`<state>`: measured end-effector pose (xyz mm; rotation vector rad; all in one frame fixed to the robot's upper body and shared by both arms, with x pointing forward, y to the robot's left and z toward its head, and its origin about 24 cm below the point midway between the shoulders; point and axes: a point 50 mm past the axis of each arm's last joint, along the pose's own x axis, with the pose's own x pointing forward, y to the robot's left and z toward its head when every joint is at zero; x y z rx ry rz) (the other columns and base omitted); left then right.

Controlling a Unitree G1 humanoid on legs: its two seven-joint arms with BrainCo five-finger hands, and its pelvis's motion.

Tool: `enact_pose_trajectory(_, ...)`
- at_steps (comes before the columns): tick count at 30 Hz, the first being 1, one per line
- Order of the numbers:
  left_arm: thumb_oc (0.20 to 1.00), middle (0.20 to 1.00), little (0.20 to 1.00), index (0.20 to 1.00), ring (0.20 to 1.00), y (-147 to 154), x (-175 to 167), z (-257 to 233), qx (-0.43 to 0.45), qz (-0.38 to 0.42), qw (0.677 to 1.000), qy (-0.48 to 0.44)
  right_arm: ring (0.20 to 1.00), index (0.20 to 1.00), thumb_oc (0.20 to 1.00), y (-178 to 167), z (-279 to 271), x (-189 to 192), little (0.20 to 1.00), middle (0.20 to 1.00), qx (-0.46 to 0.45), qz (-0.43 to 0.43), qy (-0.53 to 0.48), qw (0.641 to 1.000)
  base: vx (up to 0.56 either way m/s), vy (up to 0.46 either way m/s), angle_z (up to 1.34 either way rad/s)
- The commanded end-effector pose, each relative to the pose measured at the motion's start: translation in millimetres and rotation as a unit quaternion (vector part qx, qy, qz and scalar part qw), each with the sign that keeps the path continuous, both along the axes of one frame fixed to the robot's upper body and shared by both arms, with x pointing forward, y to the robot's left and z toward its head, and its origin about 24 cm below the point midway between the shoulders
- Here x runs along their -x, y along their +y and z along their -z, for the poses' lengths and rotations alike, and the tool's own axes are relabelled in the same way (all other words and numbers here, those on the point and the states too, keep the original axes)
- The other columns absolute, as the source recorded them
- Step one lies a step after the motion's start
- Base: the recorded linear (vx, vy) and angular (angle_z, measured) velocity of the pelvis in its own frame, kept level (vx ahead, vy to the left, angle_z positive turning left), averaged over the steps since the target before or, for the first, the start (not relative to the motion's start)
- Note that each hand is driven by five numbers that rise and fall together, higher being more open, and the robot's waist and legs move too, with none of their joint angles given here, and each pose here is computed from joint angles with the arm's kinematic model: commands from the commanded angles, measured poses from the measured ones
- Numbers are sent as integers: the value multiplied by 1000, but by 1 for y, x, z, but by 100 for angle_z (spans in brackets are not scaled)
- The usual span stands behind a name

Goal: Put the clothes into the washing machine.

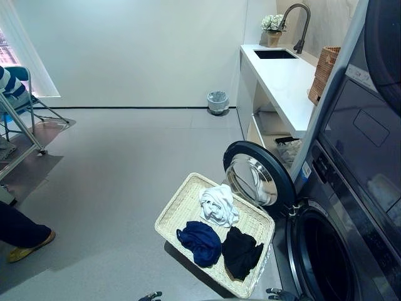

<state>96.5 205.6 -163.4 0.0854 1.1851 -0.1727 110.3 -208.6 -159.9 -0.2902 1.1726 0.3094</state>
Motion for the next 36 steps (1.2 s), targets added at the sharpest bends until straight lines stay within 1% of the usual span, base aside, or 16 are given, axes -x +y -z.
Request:
enact_pose_trajectory(1,1000,1000,1000,1000,1000,-15,-28,-4,21,-1,999,-32,1000,1000,1000,10,-6,-28,1000,1000,-15,1,-36,999,0,0,0)
enact_pose_trajectory(9,1000,1000,1000,1000,1000,-10,-32,-6,-23,-9,998,-51,1000,1000,1000,10,-7,-28,1000,1000,-15,4,-37,999,4,0,0)
enact_pose_trajectory(13,1000,1000,1000,1000,1000,-5,-34,-7,-51,-33,996,-60,1000,1000,1000,10,-6,-27,1000,1000,-15,7,-36,999,31,3,0)
enact_pose_trajectory(15,1000,1000,1000,1000,1000,-5,-34,-7,-53,-34,996,-60,1000,1000,1000,10,-6,-27,1000,1000,-15,7,-36,999,0,0,0)
enact_pose_trajectory(18,1000,1000,1000,1000,1000,-1,-35,-8,-78,-42,994,-65,1000,1000,1000,8,-6,-27,1000,1000,-14,11,-37,999,12,3,0)
enact_pose_trajectory(19,1000,1000,1000,1000,1000,2,-34,-8,-98,-51,992,-66,1000,1000,1000,8,-7,-27,1000,1000,-13,12,-38,999,32,9,-1)
enact_pose_trajectory(20,1000,1000,1000,1000,1000,2,-34,-8,-98,-51,992,-66,1000,1000,1000,8,-7,-27,1000,1000,-13,12,-38,999,31,10,0)
enact_pose_trajectory(22,1000,1000,1000,1000,1000,9,-38,-11,-125,-91,985,-81,1000,1000,1000,6,-7,-29,1000,1000,-11,15,-41,999,40,23,0)
enact_pose_trajectory(24,1000,1000,1000,1000,1000,12,-39,-12,-129,-102,983,-86,1000,1000,1000,5,-8,-29,1000,1000,-10,15,-41,999,34,20,0)
enact_pose_trajectory(26,1000,1000,1000,1000,1000,18,-45,-17,-159,-124,972,-120,1000,1000,1000,2,-8,-29,1000,1000,-9,17,-41,999,58,34,-1)
enact_pose_trajectory(29,1000,1000,1000,1000,1000,24,-54,-25,-204,-118,957,-168,1000,1000,1000,-1,-9,-29,1000,1000,-6,17,-41,999,43,32,-1)
enact_pose_trajectory(31,1000,1000,1000,1000,1000,27,-68,-35,-242,-101,939,-220,1000,1000,1000,-3,-10,-30,1000,1000,-4,15,-43,999,20,43,0)
enact_pose_trajectory(32,1000,1000,1000,1000,1000,27,-87,-49,-273,-85,917,-278,1000,1000,1000,-6,-12,-33,1000,1000,-3,14,-50,999,-13,39,-1)
enact_pose_trajectory(34,1000,1000,1000,1000,1000,27,-95,-55,-280,-74,908,-301,1000,1000,1000,-7,-13,-36,1000,1000,-3,14,-55,998,-42,32,-4)
enact_pose_trajectory(35,1000,1000,1000,1000,1000,24,-111,-66,-289,-53,894,-338,1000,1000,1000,-9,-16,-42,1000,1000,-2,13,-64,998,-76,36,-6)
enact_pose_trajectory(36,1000,1000,1000,1000,1000,22,-118,-72,-294,-41,886,-356,1000,1000,1000,-10,-18,-45,1000,1000,-2,12,-69,998,-86,43,-7)
